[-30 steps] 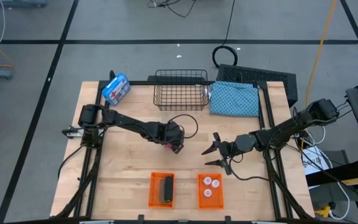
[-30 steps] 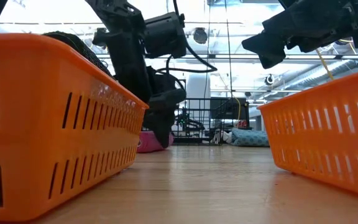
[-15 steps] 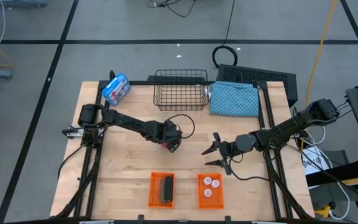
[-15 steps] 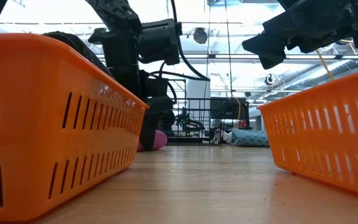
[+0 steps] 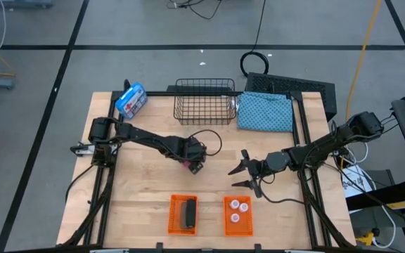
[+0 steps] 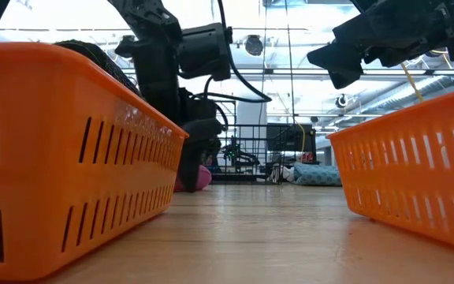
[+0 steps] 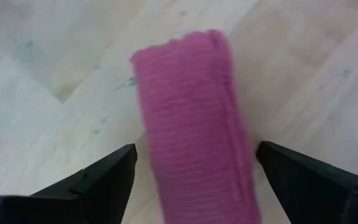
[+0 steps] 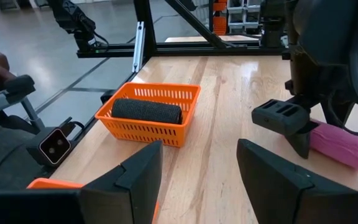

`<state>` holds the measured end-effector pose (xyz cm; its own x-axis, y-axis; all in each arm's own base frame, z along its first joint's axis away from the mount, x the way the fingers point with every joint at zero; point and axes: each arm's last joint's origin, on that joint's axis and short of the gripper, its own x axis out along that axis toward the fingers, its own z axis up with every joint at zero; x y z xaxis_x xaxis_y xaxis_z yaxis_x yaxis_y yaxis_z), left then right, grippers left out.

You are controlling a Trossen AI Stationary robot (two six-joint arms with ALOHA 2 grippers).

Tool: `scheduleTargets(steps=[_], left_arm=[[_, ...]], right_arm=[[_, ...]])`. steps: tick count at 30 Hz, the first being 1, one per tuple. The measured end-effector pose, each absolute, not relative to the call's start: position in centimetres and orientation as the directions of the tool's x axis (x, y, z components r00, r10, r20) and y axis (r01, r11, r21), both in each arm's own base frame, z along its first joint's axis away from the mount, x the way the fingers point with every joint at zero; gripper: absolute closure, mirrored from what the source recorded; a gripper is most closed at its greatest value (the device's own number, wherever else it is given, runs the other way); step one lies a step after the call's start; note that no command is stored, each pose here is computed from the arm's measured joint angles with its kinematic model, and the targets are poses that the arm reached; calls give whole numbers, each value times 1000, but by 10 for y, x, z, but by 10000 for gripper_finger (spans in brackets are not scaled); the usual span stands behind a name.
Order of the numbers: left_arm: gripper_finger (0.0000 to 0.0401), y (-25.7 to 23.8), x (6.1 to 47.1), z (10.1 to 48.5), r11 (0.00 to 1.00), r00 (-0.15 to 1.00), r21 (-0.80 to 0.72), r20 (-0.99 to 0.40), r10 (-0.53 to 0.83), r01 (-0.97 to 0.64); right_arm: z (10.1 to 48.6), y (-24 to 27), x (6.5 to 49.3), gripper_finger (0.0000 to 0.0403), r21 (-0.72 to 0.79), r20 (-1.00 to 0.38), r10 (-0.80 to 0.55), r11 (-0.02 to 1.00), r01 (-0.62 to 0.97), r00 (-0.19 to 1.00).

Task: Pick & Place Medicine items
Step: Put the pink bandage into the left orange basket

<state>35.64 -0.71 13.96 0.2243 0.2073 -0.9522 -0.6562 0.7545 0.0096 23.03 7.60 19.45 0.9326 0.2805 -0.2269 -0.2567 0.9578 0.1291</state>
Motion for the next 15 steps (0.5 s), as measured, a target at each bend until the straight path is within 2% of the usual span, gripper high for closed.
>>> scheduleTargets(steps=[4,15], left_arm=[[50,-9,360,140,780,257,-5,-945,201,-626],[50,-7,361,140,756,267,-4,-937,226,-655]], right_arm=[[194,76,230,206,134,-227,281,957,-255,933],[194,76,230,206,134,-227,281,958,-255,933]])
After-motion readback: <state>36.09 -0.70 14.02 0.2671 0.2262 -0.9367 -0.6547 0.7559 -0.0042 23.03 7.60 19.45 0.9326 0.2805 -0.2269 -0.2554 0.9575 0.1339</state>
